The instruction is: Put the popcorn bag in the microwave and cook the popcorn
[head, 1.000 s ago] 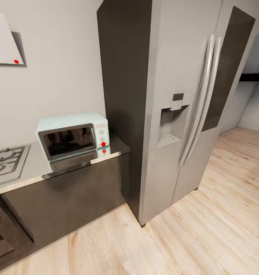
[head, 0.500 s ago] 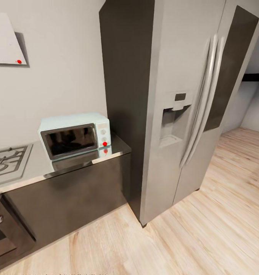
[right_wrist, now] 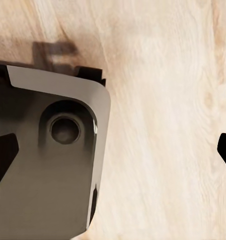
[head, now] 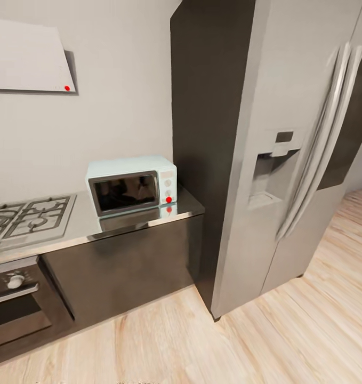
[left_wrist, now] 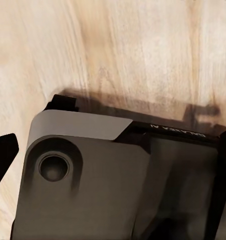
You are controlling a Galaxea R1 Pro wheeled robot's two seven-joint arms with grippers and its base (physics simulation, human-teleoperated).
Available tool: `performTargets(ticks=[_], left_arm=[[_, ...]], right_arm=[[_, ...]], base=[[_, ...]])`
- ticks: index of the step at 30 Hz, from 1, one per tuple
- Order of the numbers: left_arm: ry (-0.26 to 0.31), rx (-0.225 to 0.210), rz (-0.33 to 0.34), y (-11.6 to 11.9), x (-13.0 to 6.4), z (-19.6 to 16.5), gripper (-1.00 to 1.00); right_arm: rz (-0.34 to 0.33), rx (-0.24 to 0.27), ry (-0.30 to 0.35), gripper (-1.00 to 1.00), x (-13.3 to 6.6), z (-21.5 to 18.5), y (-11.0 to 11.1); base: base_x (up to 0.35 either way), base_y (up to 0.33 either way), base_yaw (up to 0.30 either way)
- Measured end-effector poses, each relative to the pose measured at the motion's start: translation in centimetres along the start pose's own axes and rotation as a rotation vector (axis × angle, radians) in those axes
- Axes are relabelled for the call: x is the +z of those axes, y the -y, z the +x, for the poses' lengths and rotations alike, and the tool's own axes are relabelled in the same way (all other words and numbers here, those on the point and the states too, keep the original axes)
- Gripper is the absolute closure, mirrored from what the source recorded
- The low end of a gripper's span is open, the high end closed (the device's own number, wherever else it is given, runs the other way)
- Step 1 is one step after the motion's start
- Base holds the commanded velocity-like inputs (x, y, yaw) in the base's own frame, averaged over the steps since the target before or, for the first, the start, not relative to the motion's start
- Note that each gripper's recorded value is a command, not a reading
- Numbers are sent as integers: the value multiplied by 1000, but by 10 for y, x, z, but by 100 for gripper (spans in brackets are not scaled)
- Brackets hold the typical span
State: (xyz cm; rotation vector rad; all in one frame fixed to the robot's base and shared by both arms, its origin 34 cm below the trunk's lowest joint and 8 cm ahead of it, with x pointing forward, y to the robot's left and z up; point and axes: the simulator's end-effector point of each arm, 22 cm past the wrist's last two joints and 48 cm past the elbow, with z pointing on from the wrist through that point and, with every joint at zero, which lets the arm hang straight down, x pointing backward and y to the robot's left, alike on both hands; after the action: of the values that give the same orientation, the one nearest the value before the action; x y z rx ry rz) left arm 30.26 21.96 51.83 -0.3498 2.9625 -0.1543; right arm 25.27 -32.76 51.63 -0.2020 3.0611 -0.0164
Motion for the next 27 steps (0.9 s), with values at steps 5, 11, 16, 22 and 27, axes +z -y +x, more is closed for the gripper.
performTargets(ticks=[5,11,16,22,27], left_arm=[[0,0,0,0,0,0,-100],[-5,3,7,3,0,2,-100],[-7,6,10,5,0,4,-100],[-7,7,11,6,0,4,-100],[-7,8,11,6,0,4,-100]], right_arm=[[0,2,2,-100,0,0,0],[1,3,6,-100,0,-1,0],[-2,3,-1,-100,0,7,-2],[-2,3,-1,-100,0,8,-2],[-3,4,-3,-100,0,9,-2]], base=[[0,0,273],[0,0,272],[0,0,272],[0,0,272],[0,0,272]])
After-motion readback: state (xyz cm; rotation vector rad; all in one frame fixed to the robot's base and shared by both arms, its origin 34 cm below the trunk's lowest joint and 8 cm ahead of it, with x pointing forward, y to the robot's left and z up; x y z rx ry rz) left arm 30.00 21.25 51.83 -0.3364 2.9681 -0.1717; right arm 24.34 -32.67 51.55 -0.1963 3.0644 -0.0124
